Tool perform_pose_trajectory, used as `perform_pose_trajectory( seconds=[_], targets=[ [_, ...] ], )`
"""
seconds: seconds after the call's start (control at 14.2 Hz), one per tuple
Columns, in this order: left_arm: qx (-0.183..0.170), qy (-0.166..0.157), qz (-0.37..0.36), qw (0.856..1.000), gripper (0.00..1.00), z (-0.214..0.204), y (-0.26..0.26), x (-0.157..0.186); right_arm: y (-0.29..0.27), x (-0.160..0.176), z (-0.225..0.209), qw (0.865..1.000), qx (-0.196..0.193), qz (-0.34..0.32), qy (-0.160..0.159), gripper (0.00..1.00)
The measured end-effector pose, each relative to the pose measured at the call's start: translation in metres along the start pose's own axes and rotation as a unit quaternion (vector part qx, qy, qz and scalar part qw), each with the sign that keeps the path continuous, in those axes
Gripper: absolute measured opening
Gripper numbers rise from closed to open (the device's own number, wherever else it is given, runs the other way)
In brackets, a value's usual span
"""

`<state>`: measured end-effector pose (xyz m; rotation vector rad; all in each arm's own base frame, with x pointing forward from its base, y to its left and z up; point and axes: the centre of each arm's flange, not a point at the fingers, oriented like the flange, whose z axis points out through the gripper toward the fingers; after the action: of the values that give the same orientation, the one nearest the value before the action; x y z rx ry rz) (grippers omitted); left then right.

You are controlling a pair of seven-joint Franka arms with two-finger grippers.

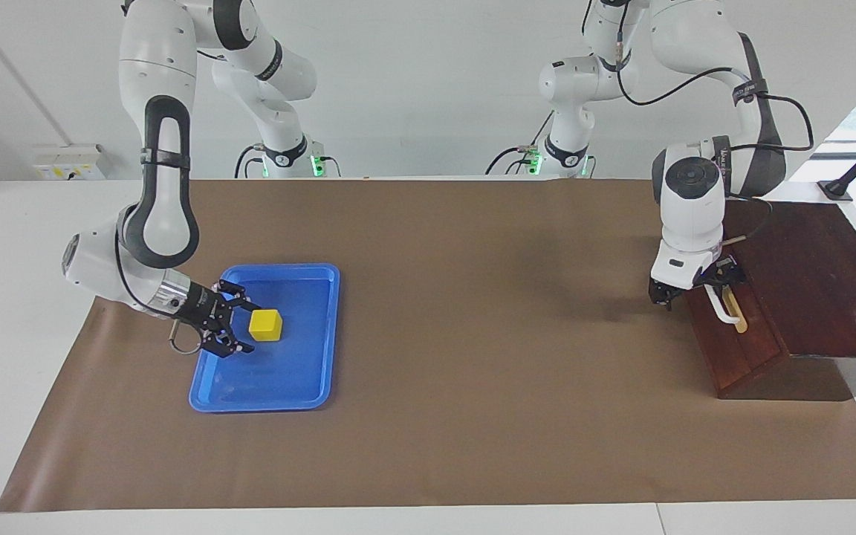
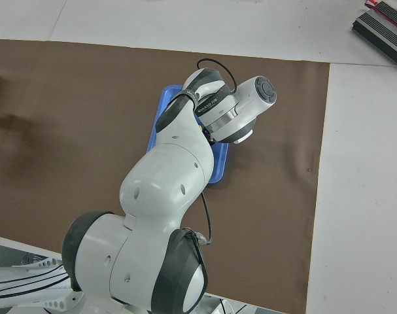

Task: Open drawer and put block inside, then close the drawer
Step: 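Grasp the cube with the right gripper while the left gripper opens the drawer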

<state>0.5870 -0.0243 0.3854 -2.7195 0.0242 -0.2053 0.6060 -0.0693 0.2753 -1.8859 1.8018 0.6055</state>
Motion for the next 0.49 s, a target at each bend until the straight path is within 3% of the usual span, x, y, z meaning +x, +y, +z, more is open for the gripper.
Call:
perform_pose_trajectory(
  seconds=[0.49],
  targets=[
    [-0.006,0.018,-0.023,1.0,1.0,-0.014,0.036,0.0,0.007,0.008,0.008,1.0,0.006,0.016,-0.003,0.96]
  ],
)
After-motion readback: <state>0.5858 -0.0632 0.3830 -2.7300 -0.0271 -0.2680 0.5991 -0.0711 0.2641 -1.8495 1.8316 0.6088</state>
